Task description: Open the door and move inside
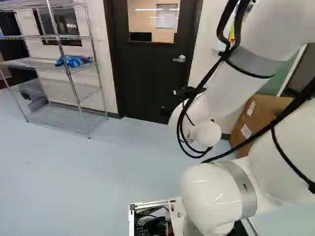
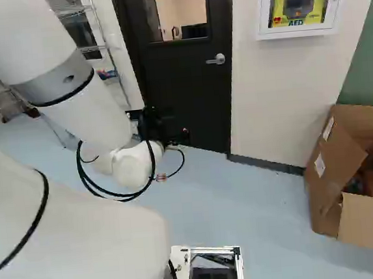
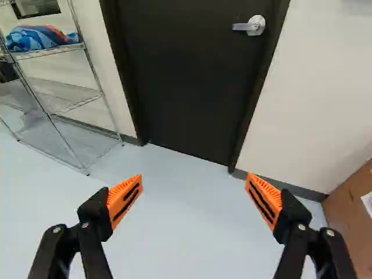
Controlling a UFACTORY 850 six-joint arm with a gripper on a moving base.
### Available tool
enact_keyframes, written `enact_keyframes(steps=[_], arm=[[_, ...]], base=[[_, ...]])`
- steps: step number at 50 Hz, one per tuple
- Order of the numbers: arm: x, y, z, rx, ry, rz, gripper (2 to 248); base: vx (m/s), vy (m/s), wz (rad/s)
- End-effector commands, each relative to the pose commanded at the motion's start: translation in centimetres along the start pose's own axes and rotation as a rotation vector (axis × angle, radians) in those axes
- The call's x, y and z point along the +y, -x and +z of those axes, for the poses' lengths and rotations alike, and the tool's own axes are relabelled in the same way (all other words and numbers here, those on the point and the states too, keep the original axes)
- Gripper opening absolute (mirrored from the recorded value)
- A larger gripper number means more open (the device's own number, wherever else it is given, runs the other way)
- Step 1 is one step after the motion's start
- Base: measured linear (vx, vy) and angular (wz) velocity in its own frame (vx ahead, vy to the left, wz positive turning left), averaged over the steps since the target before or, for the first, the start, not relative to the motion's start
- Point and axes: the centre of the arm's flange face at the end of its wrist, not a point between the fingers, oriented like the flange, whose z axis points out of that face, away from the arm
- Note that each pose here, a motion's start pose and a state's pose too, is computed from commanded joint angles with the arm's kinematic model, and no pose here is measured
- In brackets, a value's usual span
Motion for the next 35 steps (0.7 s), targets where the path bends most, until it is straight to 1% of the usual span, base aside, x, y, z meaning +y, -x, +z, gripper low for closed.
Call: enact_keyframes(steps=[22,35], arm=[[0.0,0.0,0.0,0.0,0.0,0.0,247],[0.0,0.0,0.0,0.0,0.0,0.0,247]], base=[[0.0,0.0,0.0],[0.064,0.0,-0.007]])
